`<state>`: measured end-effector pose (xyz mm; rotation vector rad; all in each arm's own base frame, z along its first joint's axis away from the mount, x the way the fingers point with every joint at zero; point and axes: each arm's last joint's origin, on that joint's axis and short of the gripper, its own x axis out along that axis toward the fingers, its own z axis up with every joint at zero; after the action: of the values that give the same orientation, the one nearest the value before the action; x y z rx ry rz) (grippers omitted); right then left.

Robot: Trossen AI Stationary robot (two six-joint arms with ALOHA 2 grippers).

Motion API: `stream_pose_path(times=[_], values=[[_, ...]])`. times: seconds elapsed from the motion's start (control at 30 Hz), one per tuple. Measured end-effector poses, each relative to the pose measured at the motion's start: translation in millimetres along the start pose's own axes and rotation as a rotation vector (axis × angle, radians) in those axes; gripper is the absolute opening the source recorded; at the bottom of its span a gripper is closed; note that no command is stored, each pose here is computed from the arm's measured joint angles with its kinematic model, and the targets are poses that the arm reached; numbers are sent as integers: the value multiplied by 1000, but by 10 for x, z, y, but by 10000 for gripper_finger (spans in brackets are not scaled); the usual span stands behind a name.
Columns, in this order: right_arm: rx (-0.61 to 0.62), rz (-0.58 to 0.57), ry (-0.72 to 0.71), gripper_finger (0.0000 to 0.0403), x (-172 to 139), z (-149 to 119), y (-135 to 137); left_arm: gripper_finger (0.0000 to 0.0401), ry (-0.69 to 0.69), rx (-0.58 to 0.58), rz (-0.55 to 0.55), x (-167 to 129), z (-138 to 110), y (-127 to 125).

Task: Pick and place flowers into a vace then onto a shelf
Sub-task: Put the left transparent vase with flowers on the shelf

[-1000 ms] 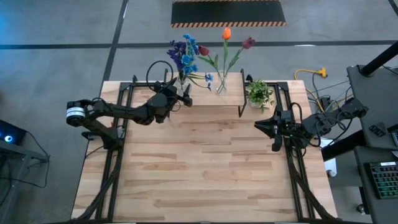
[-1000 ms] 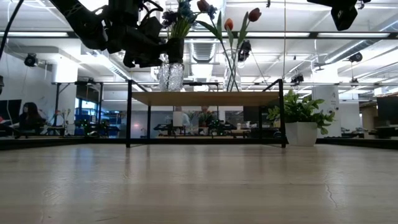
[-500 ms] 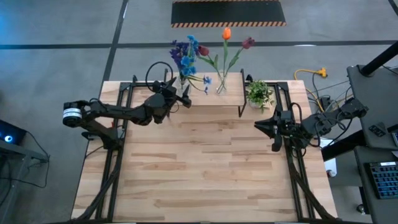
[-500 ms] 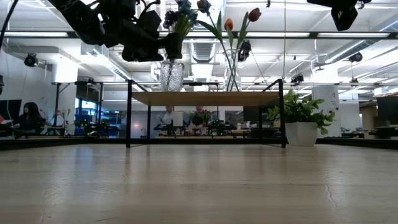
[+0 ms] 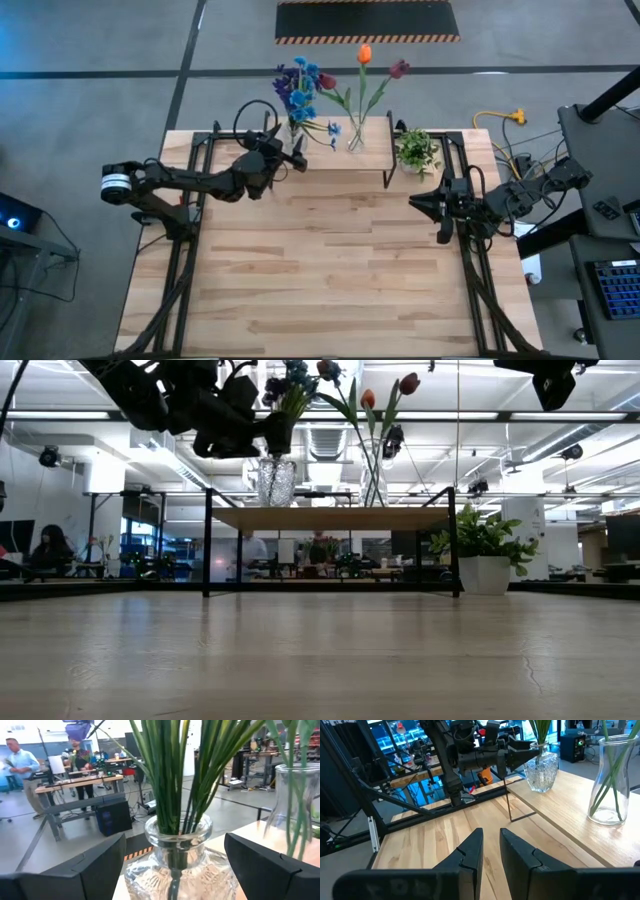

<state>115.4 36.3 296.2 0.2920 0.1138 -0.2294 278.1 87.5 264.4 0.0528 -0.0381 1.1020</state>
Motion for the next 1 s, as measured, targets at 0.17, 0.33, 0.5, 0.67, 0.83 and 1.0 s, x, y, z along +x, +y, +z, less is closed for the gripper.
stream_pose_path(times=[0.17,0.33,0.5,0.67,0.83,1.0], values=[[0,0,0,57,0,-1,-1,322,4,2,39,-2,-1,10],[-4,-3,7,57,0,-8,-3,322,19,18,76,-2,-18,20],[-7,-5,12,57,0,-14,-6,322,22,21,79,-2,-23,21],[-6,-5,12,57,0,-13,-6,322,23,22,87,-2,-24,23],[-6,-5,12,57,0,-13,-6,322,31,28,114,-3,-30,33],[-6,-5,11,57,0,-13,-6,322,31,29,105,-6,-31,28]])
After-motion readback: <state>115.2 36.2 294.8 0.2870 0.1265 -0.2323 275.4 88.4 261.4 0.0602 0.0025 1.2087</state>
